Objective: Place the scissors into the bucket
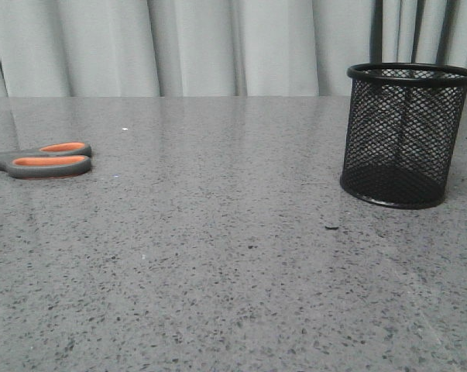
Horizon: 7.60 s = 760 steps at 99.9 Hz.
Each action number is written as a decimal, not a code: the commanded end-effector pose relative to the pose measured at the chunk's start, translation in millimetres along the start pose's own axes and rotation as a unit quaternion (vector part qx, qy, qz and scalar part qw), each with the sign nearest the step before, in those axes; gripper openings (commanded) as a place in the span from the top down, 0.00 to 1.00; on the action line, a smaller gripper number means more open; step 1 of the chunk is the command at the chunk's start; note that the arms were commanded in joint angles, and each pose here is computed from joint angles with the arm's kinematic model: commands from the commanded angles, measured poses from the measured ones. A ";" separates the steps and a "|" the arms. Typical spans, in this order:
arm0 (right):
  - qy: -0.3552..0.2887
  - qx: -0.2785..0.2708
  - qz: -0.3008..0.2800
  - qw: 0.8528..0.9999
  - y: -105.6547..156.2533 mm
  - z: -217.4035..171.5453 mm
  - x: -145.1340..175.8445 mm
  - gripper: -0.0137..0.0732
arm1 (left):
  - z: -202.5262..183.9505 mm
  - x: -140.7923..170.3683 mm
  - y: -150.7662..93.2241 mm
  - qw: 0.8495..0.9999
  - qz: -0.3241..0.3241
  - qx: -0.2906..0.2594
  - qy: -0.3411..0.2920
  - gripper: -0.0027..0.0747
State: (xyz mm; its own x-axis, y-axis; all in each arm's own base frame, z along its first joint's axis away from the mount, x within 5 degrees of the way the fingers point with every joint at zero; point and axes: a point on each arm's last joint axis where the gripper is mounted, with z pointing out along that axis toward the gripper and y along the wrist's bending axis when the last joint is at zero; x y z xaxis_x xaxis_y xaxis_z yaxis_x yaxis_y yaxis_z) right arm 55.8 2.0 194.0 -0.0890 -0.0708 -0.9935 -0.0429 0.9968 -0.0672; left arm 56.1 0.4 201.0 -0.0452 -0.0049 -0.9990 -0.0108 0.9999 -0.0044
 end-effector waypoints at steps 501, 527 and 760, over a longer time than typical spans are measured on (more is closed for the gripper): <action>0.202 -0.100 0.112 0.968 7.6 45.5 -174.6 0.40 | 233.9 -126.7 -40.7 0.748 0.371 0.435 0.338 0.47; 0.211 -0.104 0.100 0.967 8.1 44.7 -172.9 0.40 | 265.5 -112.7 -42.8 0.713 0.410 0.448 0.350 0.47; 0.104 -0.379 0.293 0.872 51.5 74.7 -209.8 0.41 | 115.1 -273.7 -142.7 0.726 0.459 0.505 0.081 0.98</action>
State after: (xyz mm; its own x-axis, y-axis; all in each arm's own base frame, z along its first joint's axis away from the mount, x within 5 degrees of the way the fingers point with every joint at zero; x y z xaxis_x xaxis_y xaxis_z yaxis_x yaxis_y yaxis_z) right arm 141.3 68.8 371.5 -0.5392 0.2807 -0.7941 -0.5167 0.6343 0.5750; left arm 198.4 -130.7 448.1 0.2770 0.8071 -0.5214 0.8743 0.0134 0.4852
